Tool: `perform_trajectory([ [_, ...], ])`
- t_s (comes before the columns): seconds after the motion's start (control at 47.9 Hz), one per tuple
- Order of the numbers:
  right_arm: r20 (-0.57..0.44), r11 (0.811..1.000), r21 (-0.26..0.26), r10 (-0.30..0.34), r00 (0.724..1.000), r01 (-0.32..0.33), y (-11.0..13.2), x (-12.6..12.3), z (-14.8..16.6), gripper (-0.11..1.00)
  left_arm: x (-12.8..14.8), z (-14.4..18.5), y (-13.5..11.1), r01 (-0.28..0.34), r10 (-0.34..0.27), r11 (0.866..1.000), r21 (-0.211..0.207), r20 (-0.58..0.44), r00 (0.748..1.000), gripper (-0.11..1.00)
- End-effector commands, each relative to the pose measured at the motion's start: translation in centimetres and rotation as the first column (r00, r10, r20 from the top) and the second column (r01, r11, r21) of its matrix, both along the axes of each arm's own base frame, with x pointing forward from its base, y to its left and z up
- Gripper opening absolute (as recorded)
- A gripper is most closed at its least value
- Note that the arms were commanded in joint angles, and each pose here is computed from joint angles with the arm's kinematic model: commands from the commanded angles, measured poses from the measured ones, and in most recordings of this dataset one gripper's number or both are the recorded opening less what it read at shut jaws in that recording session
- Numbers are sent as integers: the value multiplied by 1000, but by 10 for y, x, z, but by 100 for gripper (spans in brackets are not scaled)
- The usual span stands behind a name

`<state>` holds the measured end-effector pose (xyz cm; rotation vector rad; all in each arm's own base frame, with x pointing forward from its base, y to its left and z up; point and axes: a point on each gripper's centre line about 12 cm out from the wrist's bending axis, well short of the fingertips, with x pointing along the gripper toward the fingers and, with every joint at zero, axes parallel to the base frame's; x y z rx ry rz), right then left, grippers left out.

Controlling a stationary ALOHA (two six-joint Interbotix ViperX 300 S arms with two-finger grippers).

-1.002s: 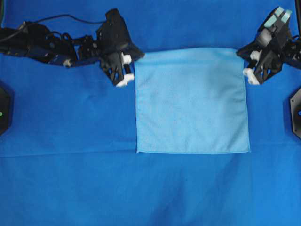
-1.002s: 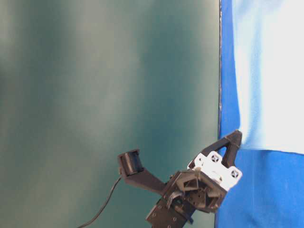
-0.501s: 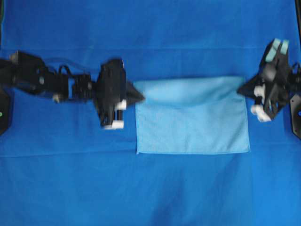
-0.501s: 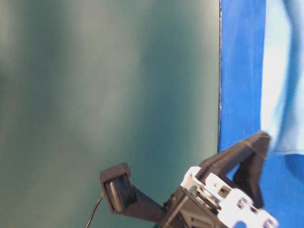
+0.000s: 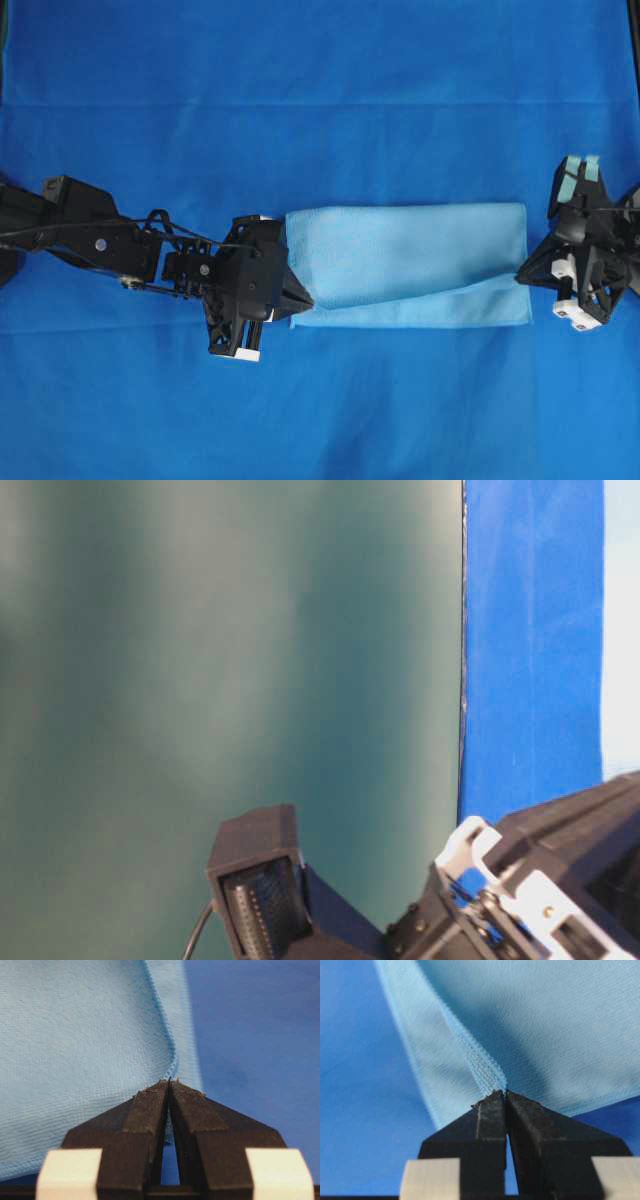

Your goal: Fold the light blue towel.

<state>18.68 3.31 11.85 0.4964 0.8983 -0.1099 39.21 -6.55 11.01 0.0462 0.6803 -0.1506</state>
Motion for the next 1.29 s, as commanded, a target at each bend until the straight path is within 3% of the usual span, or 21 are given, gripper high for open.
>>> perform_trajectory([
  [0.0, 2, 1000, 15, 25, 1000, -25, 9, 2, 1, 2, 6, 10, -9, 17, -17, 1000, -7, 25, 1000, 1],
  [0.397, 12, 996, 48, 72, 997, -73, 28, 8, -1, 2, 7, 1, -15, 31, -31, 1000, -5, -1, 1000, 1],
  [0.835, -1, 997, 68, 47, 999, -47, 31, 17, -2, 4, 8, -2, -10, 20, -20, 1000, -2, -8, 1000, 4],
  [0.961, 5, 996, 69, 56, 998, -56, 34, 21, 5, 39, 8, 4, -10, 22, -22, 1000, -2, 4, 1000, 20],
  [1.065, -6, 996, 52, 72, 997, -72, 34, 20, 11, 65, 6, 15, -9, 22, -22, 1000, -1, 22, 1000, 45],
  [1.19, -9, 996, 42, 74, 997, -73, 31, 15, 19, 58, -2, 33, -5, 26, -26, 1000, 7, 49, 998, 70],
  [1.274, 5, 998, 18, 62, 998, -62, 22, 13, 26, 59, -6, 39, 6, 4, -5, 1000, 11, 61, 998, 78],
])
